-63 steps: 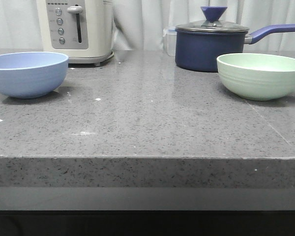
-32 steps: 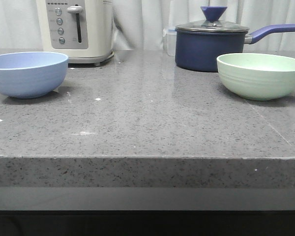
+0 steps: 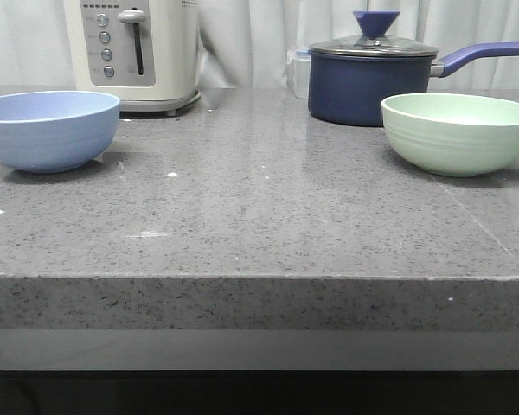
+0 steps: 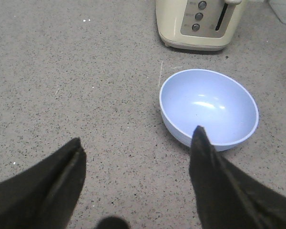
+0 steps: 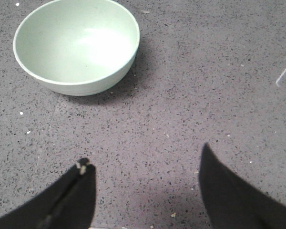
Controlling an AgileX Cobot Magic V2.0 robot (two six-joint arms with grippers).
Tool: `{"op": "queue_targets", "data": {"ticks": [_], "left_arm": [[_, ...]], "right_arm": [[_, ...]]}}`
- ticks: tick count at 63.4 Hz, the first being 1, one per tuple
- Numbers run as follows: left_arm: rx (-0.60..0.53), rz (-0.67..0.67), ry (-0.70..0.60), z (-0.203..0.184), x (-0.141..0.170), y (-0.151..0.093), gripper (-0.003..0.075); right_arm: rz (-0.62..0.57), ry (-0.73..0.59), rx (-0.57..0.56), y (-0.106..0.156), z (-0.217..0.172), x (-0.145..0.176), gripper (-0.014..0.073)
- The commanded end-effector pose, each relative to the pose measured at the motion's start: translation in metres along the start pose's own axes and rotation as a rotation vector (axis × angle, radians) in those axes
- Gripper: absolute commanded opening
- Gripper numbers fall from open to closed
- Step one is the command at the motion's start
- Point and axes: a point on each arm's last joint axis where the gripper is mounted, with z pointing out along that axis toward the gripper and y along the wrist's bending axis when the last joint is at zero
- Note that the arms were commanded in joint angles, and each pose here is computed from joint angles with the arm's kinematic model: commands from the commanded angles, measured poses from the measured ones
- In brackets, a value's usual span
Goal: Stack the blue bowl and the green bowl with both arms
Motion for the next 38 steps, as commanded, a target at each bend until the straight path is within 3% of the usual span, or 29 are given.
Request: {"op": "queue_targets", "data": {"ticks": [1, 13, 38], "left_arm": [[0.002, -0.002, -0.123, -0.005, -0.018, -0.001, 0.0526], [0.011, 0.011, -0.152, -0.006, -0.02, -0.002, 0.0526], [0.193, 0.107, -0.145, -0.008, -0.018, -0.028, 0.0526]], "right_arm": [[-0.024, -0.086, 0.009, 0.0, -0.005, -0.015, 0.0543], [-0.018, -0.045, 0.002, 0.0, -0.001, -0.03, 0.0543], [0.038, 0.142, 0.014, -0.01, 0.047, -0.101, 0.0543]]}}
